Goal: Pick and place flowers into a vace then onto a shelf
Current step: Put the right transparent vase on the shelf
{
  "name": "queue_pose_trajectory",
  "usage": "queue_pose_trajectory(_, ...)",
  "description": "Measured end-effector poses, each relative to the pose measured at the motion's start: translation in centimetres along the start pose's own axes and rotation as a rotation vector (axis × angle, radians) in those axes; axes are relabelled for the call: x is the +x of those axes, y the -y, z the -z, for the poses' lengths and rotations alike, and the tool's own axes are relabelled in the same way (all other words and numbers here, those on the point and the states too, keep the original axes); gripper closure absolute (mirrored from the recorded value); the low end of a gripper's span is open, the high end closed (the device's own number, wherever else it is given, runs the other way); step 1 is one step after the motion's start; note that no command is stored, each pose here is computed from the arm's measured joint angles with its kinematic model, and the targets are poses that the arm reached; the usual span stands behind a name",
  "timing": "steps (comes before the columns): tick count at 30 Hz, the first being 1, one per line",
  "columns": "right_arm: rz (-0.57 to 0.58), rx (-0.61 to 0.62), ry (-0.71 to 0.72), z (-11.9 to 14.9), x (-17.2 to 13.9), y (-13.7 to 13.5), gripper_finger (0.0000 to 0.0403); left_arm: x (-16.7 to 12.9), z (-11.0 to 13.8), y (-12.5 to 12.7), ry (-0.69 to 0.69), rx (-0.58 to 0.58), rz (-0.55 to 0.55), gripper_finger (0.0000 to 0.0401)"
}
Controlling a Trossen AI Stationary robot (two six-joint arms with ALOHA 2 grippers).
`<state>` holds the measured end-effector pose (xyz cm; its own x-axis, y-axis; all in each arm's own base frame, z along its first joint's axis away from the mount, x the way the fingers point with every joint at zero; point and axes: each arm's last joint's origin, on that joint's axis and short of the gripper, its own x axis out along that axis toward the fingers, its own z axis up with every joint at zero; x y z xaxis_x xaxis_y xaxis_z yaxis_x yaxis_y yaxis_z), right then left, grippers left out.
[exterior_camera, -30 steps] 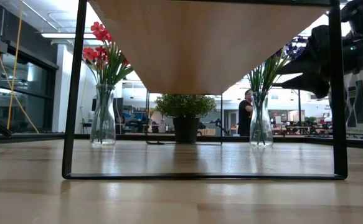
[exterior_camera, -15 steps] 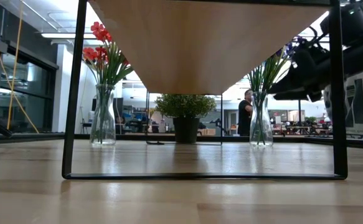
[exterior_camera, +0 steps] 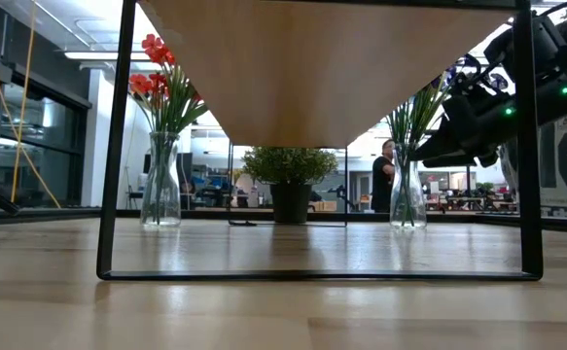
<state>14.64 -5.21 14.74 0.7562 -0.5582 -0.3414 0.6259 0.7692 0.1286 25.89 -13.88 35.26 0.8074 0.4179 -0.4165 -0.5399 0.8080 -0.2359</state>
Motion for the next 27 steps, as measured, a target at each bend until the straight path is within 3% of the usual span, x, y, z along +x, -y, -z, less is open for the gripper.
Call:
queue_pose_trajectory(16,0.04,-0.009,0.012,-0.05,-0.02,0.12,0.0142,0.0,0.09,-0.12,-0.005,0.014,-0.01,0.0186)
queue_pose_trajectory(21,0.062,-0.009,0.019,-0.08,-0.02,0.18,0.0105,0.0,0.13,-0.18,-0.008,0.02,-0.014,0.0186)
queue_pose_trajectory(27,-0.009,-0.031,0.063,-0.63,-0.04,-0.14,0.0055,0.0,0.17,-0.26,-0.009,0.028,-0.022,0.0186)
